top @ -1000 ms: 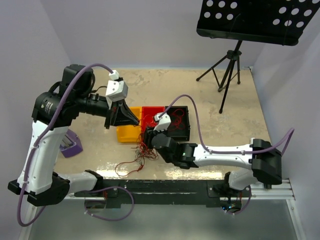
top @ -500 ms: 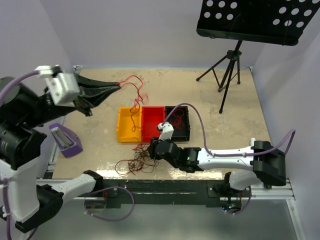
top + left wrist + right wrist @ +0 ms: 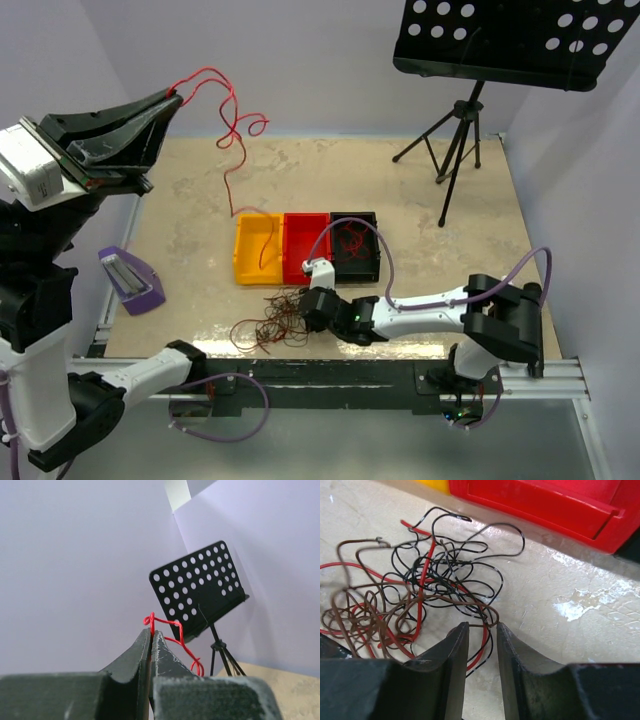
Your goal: Untangle the cables
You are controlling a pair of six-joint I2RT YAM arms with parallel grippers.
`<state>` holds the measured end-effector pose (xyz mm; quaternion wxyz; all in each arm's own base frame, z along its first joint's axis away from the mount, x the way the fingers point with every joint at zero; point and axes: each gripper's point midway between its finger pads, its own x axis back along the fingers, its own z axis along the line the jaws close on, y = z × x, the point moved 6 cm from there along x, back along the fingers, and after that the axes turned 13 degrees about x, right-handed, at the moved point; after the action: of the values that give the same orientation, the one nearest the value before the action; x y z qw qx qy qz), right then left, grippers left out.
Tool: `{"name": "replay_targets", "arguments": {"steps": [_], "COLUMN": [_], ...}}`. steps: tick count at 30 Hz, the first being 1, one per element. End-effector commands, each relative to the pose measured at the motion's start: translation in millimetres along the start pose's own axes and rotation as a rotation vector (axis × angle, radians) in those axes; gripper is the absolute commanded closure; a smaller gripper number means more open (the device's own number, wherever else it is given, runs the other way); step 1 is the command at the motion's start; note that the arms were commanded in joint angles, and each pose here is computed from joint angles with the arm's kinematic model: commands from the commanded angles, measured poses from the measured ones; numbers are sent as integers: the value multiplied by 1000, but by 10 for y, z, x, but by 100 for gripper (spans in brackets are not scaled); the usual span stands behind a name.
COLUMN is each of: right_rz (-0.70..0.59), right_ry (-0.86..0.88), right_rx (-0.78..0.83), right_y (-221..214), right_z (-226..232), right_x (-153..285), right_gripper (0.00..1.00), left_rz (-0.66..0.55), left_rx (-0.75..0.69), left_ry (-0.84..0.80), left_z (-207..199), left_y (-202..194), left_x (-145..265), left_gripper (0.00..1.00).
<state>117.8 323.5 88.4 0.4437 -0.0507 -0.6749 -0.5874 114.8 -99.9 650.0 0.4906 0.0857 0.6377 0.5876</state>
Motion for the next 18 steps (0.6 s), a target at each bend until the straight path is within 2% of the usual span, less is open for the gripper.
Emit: {"name": "replay_targets", "arguments": {"steps": [1, 3, 5, 10, 14, 18], "right_rz": [-11, -62, -133, -306, -506, -619], "right_ry": [16, 12, 30, 73, 137, 191], "right_rx": [9, 0, -29, -74, -125, -119], "right_y": [110, 231, 415, 930, 1469, 1803], "right_z": [84, 43, 8, -88, -191, -209], "right_x": [11, 113, 313, 858, 1480, 1866], "right_gripper": [69, 67, 60, 36, 25, 20], "left_rz": [-139, -143, -143, -113, -45, 45], "left_rx": [-25, -43, -50, -48, -22, 17], "left_ry": [38, 40, 39, 11, -20, -57], "left_z": [37, 38, 37, 9, -15, -32], "left_y": [359, 376, 374, 266, 4, -371], "left_x": [-37, -21, -16, -13, -13, -32], "left_gripper": [100, 100, 100, 99, 99, 100]}}
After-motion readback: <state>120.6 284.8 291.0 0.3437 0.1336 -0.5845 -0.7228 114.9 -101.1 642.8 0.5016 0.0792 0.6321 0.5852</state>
